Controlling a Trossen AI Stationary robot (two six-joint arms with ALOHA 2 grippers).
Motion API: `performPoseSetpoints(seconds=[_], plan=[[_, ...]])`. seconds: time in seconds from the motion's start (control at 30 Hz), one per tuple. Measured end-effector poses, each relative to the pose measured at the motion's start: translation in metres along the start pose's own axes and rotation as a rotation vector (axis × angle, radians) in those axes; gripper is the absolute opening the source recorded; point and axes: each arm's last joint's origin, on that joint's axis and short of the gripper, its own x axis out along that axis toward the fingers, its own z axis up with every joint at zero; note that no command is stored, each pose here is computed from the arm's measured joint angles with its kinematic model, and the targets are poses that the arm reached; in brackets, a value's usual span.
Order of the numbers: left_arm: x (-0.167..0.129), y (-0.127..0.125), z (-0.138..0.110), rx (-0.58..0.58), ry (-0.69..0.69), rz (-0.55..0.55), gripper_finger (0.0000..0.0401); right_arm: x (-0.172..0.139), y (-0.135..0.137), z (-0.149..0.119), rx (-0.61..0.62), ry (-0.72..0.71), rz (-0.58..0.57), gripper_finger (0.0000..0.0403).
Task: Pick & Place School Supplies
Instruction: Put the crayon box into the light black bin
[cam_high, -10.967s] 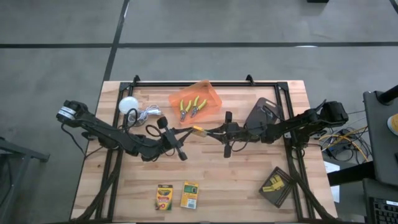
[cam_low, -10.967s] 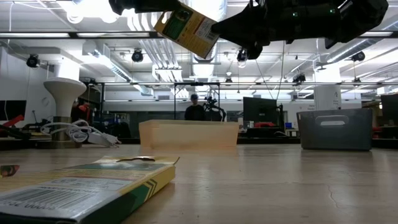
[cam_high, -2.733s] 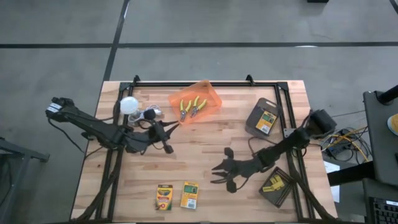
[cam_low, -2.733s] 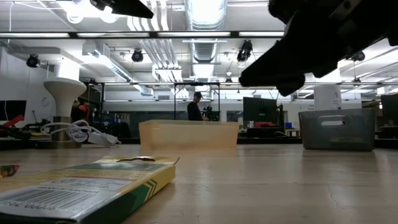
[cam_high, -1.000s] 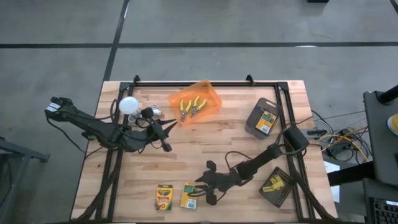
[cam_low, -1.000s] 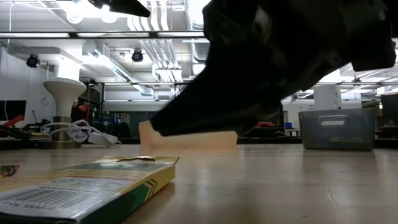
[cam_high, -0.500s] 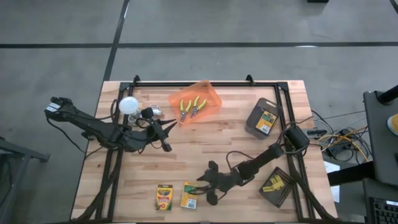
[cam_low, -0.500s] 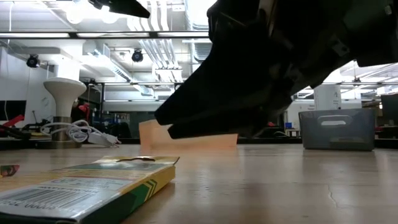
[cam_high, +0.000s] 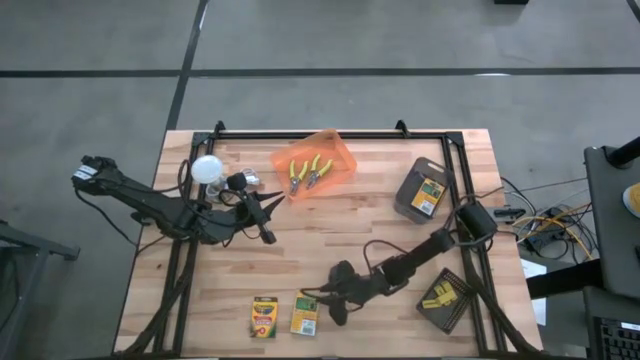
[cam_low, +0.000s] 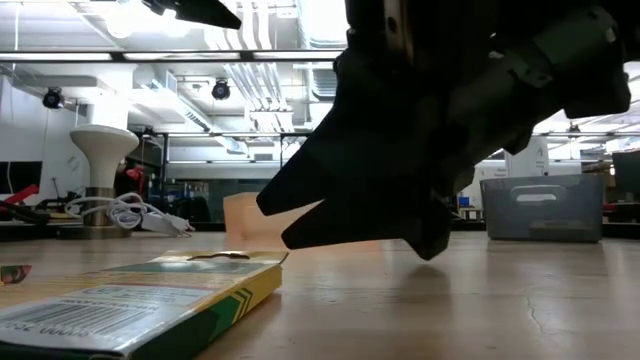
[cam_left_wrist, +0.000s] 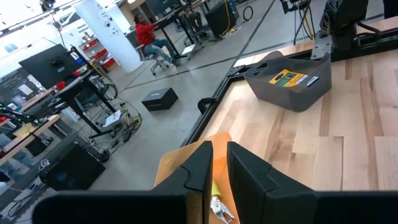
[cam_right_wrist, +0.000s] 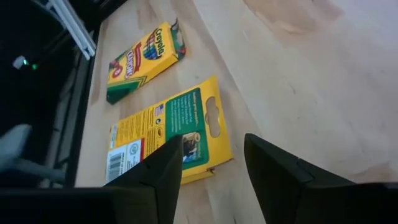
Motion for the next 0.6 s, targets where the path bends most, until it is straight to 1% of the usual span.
performPoseSetpoints(seconds=[0.13,0.3,0.47,0.6], plan=[[0.0000,0.0000,0.0000,0.000,0.000,0.000,0.0053,0.0009,-0.0021,0.0019,0.073,0.016,0.008,0.0165],[0.0000,0.0000,0.0000,0.000,0.000,0.000,0.0053,0.0012,-0.0035,0.0031,0.122,0.033,0.006,0.0158],[0.0000,0.0000,0.0000,0.000,0.000,0.000,0.0053,0.0012,-0.0035,0.0027,0.126,0.054,0.017,0.0153],[0.0000,0.0000,0.0000,0.000,0.000,0.000,0.0053,0.0012,-0.0035,0.0025,0.128,0.057,0.017,0.0158]])
